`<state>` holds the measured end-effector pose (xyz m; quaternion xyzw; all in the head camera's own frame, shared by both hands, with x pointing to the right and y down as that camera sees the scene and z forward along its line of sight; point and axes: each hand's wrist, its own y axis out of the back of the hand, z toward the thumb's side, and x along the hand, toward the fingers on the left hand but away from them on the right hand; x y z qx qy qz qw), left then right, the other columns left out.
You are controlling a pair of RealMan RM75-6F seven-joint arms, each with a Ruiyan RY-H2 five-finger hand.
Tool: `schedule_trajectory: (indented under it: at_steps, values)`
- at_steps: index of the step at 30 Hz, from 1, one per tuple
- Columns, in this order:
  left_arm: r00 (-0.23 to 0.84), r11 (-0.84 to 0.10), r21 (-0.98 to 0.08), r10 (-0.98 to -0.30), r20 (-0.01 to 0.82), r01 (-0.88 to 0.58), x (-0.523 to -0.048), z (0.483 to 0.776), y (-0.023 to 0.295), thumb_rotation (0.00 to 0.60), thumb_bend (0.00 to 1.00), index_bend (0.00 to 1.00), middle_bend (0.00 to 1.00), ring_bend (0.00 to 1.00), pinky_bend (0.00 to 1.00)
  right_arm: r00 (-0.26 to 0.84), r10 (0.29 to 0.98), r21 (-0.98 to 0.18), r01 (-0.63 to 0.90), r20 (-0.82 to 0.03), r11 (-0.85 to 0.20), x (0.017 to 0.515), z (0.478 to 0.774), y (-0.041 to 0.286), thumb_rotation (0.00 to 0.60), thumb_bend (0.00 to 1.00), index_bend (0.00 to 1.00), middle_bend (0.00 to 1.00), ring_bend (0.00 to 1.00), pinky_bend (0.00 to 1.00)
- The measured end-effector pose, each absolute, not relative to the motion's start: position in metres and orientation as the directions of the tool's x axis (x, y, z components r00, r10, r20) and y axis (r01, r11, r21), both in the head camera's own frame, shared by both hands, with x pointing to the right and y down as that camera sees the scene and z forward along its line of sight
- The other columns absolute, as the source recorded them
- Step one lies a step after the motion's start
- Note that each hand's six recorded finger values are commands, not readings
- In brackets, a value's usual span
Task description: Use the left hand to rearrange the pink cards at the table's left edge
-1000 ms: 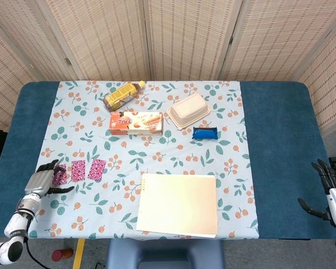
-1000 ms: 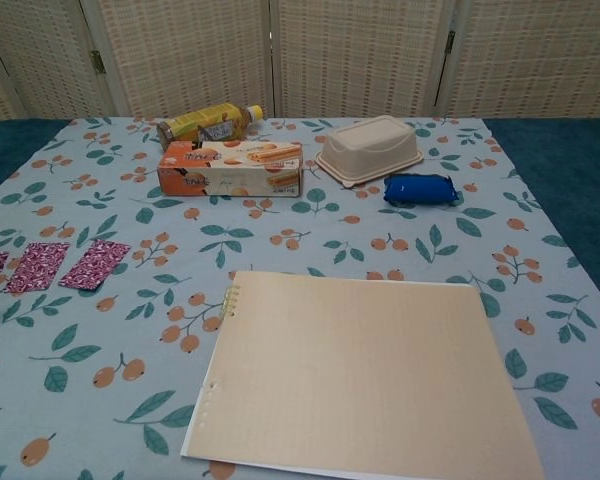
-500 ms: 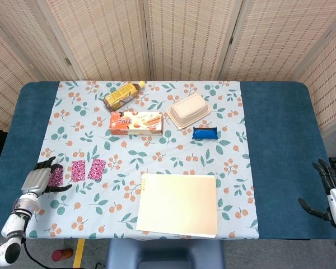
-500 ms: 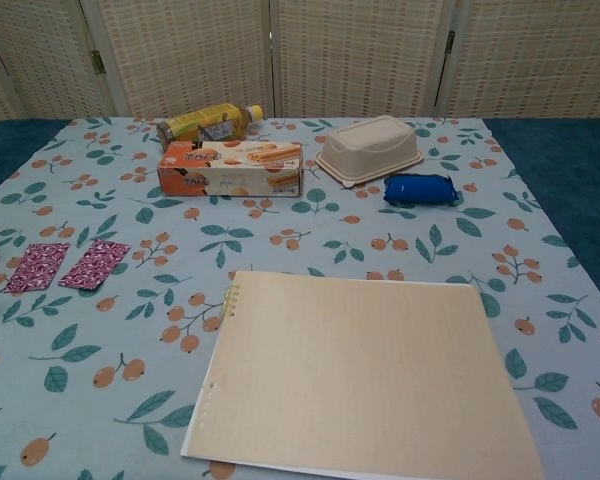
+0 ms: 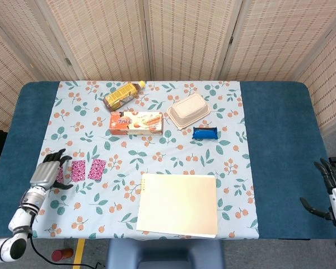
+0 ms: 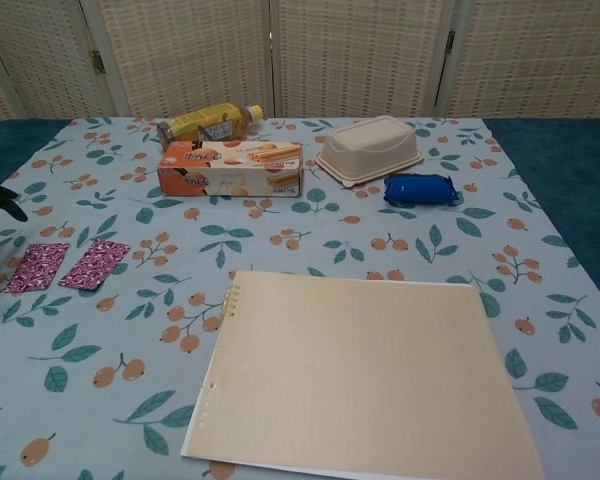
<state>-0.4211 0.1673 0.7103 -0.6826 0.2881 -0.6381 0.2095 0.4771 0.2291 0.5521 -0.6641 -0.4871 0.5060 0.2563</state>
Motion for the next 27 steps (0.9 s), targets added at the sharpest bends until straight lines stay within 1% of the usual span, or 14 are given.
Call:
schedule_trajectory:
  at_steps: [9, 17, 27]
  values:
    - [0.07, -0.777, -0.625, -0.629, 0.774, -0.072, -0.393, 0.72, 0.16, 0.6, 0.17, 0.2, 0.0, 0.0, 0.0, 0.015, 0.907, -0.833, 0.388, -0.421, -0.393, 0.48, 0.551, 0.229, 0.6, 0.28, 0.04, 0.0, 0.0, 0.0]
    - [0.127, -0.776, -0.63, -0.622, 0.773, 0.033, -0.362, 0.726, 0.149, 0.6, 0.18, 0.18, 0.0, 0.0, 0.0, 0.007, 0.906, -0.832, 0.392, -0.423, -0.392, 0.482, 0.552, 0.231, 0.6, 0.28, 0.04, 0.0, 0.0, 0.0]
    - [0.152, -0.785, -0.608, -0.591, 0.792, 0.119, -0.339, 0.738, 0.146, 0.6, 0.18, 0.18, 0.0, 0.0, 0.0, -0.001, 0.904, -0.832, 0.392, -0.427, -0.393, 0.484, 0.553, 0.232, 0.6, 0.28, 0.04, 0.0, 0.0, 0.0]
